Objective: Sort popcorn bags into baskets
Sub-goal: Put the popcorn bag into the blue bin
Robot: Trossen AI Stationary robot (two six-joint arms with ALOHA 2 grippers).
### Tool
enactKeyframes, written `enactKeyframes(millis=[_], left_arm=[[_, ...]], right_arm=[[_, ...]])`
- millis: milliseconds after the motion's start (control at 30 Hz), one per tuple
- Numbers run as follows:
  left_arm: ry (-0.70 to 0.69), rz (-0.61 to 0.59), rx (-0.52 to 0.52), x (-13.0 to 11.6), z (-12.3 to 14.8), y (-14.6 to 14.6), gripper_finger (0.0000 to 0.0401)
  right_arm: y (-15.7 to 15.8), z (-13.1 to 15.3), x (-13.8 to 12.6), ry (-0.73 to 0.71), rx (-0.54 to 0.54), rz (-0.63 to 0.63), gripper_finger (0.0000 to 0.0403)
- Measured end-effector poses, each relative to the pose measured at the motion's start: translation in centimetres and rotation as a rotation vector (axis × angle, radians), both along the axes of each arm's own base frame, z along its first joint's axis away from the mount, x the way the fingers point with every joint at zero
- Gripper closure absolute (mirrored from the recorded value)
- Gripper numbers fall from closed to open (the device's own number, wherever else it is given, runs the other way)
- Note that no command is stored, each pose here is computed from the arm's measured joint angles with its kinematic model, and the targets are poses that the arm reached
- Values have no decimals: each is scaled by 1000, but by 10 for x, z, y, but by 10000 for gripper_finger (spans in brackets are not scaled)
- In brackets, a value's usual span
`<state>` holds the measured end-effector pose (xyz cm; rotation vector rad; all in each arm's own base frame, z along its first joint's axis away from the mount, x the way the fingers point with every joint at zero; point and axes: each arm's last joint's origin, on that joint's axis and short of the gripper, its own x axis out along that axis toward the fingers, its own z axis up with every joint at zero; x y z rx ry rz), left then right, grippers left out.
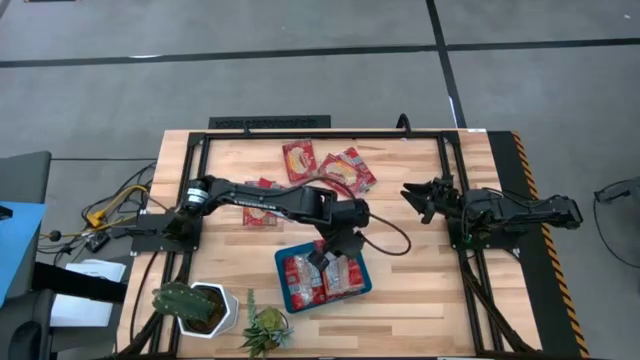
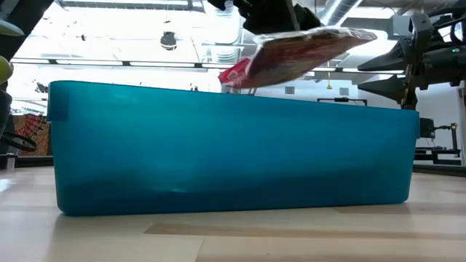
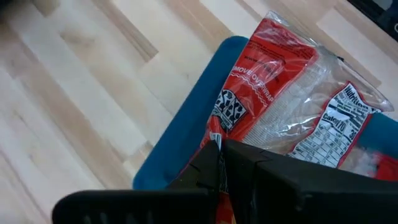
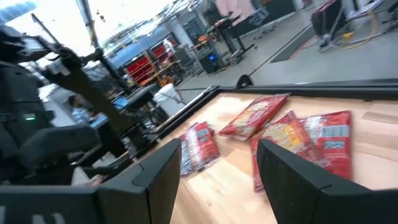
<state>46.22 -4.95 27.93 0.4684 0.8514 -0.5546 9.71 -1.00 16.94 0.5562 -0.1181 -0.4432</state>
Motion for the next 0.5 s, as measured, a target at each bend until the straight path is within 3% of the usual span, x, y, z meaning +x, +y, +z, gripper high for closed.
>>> enactKeyframes(millis=[333, 500], left_arm=[[-86, -28, 64, 7, -7, 1, 401], [-64, -4, 55, 6, -16, 1, 401]], right_arm=[[0, 0, 0, 1, 1, 18, 168], [1, 0, 0, 2, 1, 20, 168]])
